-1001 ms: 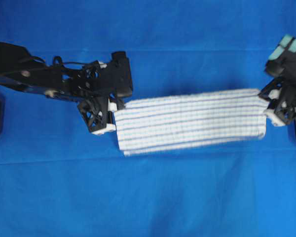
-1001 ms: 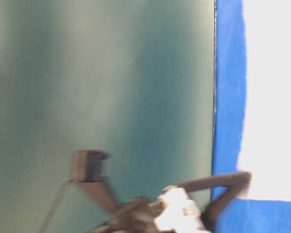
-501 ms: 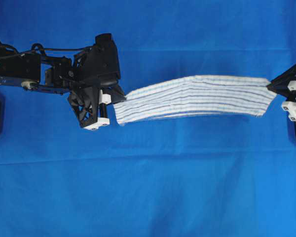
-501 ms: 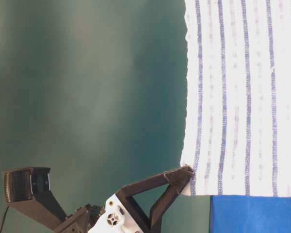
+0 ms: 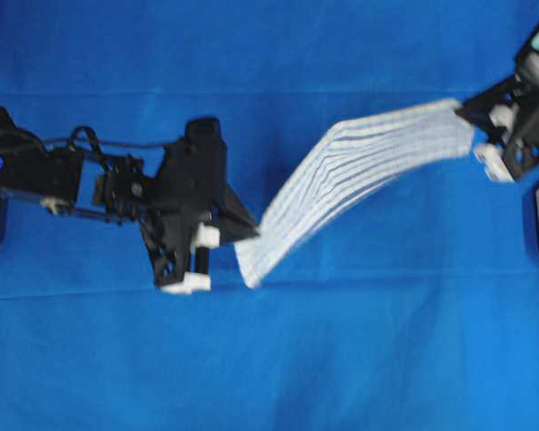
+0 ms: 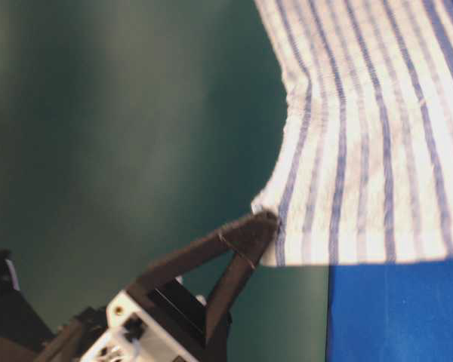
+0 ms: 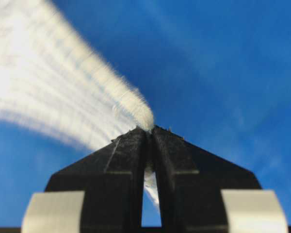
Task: Fold the blue towel.
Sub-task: 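Lift the strip and rotate it vertical, right gripper moving to the top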
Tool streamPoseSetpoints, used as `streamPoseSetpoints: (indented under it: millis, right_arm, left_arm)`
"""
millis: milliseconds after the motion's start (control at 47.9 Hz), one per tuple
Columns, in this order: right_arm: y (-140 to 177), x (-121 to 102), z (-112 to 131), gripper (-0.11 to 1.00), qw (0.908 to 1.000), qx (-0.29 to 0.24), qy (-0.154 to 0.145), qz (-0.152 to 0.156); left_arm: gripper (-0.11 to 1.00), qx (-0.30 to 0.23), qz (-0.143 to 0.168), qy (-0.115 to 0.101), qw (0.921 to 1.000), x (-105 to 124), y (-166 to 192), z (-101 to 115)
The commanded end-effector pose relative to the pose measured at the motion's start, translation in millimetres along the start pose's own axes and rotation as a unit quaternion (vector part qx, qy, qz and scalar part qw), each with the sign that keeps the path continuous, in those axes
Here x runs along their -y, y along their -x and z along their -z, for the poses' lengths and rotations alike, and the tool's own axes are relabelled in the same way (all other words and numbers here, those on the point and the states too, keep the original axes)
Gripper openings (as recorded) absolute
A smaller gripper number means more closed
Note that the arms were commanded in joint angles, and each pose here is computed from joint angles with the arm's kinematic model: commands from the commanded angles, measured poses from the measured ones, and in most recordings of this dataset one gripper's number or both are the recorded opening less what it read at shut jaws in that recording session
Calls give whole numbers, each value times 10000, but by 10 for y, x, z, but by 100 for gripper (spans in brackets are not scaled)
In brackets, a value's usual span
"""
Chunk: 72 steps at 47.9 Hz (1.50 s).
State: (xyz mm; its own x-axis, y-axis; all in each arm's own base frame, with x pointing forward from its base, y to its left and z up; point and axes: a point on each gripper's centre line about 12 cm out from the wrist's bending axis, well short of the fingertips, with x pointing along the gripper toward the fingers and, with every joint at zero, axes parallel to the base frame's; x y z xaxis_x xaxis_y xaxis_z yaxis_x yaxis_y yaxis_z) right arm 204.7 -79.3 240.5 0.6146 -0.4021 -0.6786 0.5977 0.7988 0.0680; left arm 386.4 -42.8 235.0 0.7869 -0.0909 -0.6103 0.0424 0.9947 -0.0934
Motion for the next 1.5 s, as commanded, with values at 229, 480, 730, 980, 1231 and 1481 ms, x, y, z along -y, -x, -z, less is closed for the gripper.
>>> streamPoseSetpoints:
  millis: [229,480,730,980,1231,1481]
  right_arm:
    - [-451,36,-571,7,9977,673,98,-22]
    - [-861,31,-945,8,9966,749,329,65]
    - [-1013,-11,-1127,7,9956,798,484,81]
    - [-902,116,-1015,7,9961,751,399,220]
    - [-650,319,-775,7,9963,649,244,503]
    - [-795,321,-743,8,9972,389,258,581]
  left_arm:
    - [3,315,455,-276,9981,456,-172,-204]
    - [3,528,607,-360,9961,623,-354,-296]
    - [3,631,598,-380,9955,641,-529,-409]
    - [3,872,482,-365,9944,522,-704,-532]
    - [3,1281,314,-244,9910,313,-1108,-613]
    - [3,1190,301,-204,9922,303,-1262,-566]
